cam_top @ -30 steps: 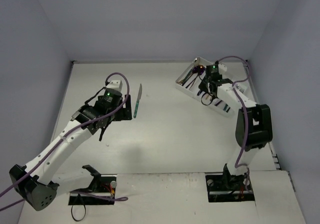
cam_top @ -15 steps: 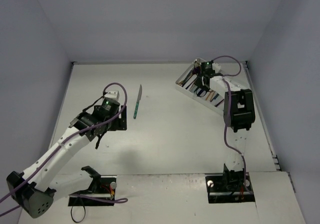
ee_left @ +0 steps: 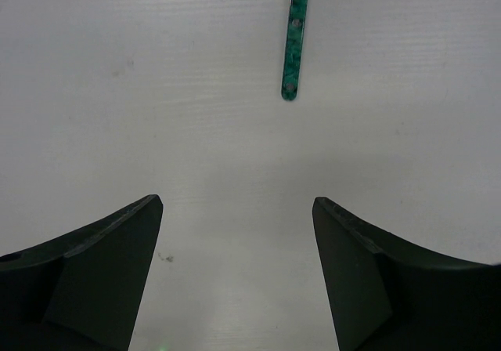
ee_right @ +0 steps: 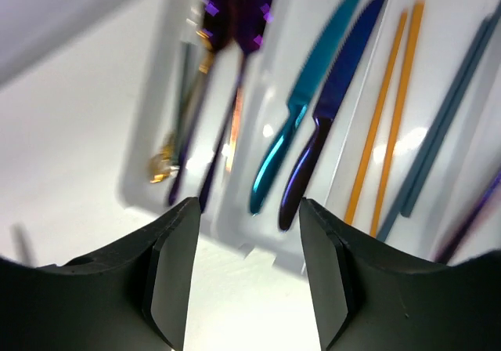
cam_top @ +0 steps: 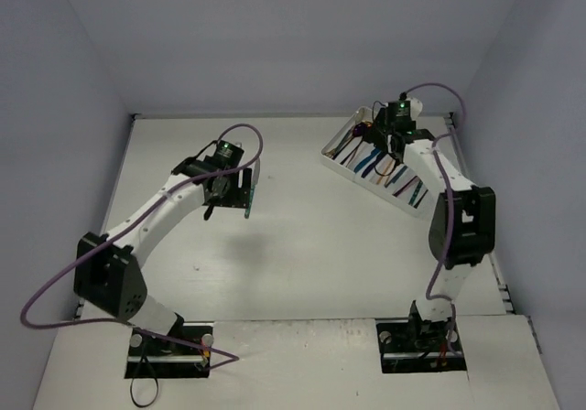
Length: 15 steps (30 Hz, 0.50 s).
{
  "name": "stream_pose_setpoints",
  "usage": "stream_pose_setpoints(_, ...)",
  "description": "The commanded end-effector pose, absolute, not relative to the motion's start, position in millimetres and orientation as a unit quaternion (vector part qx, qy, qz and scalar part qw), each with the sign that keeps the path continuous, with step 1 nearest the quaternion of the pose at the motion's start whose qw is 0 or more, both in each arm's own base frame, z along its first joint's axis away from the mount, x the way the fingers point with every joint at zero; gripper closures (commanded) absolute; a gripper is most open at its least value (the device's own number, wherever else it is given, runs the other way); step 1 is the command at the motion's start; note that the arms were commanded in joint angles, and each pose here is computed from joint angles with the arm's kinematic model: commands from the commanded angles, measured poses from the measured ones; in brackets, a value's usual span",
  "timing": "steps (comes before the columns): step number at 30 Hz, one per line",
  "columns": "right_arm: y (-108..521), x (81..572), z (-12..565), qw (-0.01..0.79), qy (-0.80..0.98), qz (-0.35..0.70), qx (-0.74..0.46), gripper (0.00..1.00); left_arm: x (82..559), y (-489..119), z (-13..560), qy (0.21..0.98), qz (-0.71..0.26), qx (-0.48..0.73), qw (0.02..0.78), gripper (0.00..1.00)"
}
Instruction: Sort the eating utensils into containers
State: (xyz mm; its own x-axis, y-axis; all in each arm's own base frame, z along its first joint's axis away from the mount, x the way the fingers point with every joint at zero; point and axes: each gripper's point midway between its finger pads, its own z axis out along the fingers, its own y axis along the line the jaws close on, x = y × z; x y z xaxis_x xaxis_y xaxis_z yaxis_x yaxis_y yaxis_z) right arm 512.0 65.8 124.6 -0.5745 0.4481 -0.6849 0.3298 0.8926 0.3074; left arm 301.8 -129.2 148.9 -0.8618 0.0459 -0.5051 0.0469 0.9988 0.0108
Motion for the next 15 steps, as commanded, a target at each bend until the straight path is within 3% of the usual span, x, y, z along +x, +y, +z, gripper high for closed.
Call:
stream_pose_setpoints(1, 60, 481, 245, 0.515, 0.831, 0.101, 0.186, 0.47, 352, -141, 143, 0.962, -0.005, 0.038, 0.269, 0.27)
stream_pose_setpoints(8, 53, 415, 270, 0.535, 0.821, 0.108, 0.165, 0.44, 408, -159, 100, 0.974, -0.019, 0.032, 0.223, 0.32)
stream_pose_setpoints(15, 62, 371, 246, 0.508, 0.832, 0.142, 0.171, 0.43, 434, -173, 73, 0.978, -0.028, 0.034, 0.205, 0.39)
